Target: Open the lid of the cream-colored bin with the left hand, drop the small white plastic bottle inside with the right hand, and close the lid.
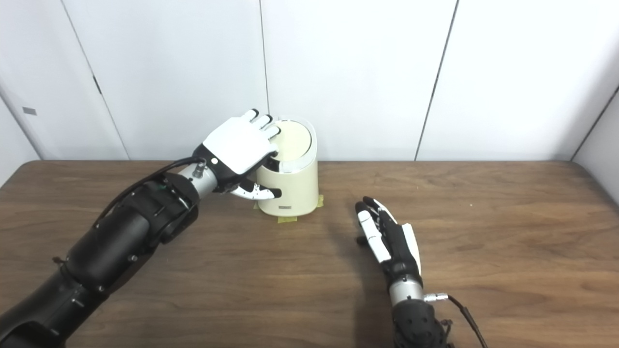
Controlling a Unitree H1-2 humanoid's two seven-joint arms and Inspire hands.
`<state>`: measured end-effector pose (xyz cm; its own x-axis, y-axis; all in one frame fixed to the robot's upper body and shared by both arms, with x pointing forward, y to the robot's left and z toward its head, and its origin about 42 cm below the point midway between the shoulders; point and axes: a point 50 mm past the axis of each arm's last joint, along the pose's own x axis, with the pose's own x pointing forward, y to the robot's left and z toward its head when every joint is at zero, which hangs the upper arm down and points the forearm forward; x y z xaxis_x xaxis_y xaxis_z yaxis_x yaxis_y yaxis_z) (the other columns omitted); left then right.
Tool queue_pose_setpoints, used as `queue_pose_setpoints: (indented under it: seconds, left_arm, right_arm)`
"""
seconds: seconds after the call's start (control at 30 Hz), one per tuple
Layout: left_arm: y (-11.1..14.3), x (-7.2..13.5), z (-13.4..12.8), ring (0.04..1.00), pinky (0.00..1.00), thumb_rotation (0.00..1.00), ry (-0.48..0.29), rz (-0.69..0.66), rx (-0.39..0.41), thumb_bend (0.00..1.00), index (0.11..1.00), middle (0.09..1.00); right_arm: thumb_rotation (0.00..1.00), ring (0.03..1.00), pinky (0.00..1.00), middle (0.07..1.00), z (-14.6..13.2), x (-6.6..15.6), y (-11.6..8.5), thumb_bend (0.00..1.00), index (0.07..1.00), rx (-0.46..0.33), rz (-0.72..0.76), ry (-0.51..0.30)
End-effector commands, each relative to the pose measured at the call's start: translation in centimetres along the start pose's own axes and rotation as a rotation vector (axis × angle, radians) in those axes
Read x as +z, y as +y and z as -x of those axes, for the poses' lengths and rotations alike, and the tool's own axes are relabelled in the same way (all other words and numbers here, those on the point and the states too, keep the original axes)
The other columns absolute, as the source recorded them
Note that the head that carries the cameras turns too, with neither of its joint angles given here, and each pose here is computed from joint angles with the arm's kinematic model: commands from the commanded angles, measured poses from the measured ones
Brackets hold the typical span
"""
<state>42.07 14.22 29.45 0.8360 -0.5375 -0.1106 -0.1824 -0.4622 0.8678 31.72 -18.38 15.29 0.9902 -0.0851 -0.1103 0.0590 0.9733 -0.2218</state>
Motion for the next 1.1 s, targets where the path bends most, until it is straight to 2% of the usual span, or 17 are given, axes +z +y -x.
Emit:
queue_pose_setpoints:
  seconds: [0.0, 0.37, 0.57, 0.8, 1.07]
  left_arm:
    - [-1.7, 0.7, 0.2, 1.000, 1.00, 0.72, -0.052, -0.007, -0.117, 0.51, 0.787, 0.967]
    - [-2.2, 0.8, 0.5, 1.000, 1.00, 0.76, -0.058, 0.013, -0.121, 0.48, 0.852, 0.976]
    - [-2.5, 1.0, 0.6, 1.000, 1.00, 0.74, -0.065, 0.029, -0.122, 0.49, 0.857, 0.977]
    - [-3.1, 1.4, 0.5, 1.000, 1.00, 0.87, -0.083, 0.039, -0.149, 0.47, 0.868, 0.972]
    - [-3.5, 1.7, 0.3, 1.000, 1.00, 0.92, -0.101, 0.053, -0.167, 0.47, 0.864, 0.978]
  right_arm:
    - [0.89, 0.801, 0.66, 0.840, -0.3, 1.3, -0.2, 0.36, 0.869, -0.006, -0.006, -0.036]
    - [0.87, 0.792, 0.65, 0.835, -0.3, 1.2, -0.2, 0.36, 0.864, -0.006, -0.001, -0.030]
    - [0.88, 0.785, 0.65, 0.829, -0.3, 1.2, -0.3, 0.35, 0.864, -0.010, 0.007, -0.031]
    - [0.90, 0.785, 0.65, 0.826, -0.2, 1.3, -0.2, 0.36, 0.864, -0.017, 0.005, -0.028]
    - [0.88, 0.796, 0.66, 0.833, -0.2, 1.4, -0.5, 0.36, 0.870, -0.018, -0.006, -0.032]
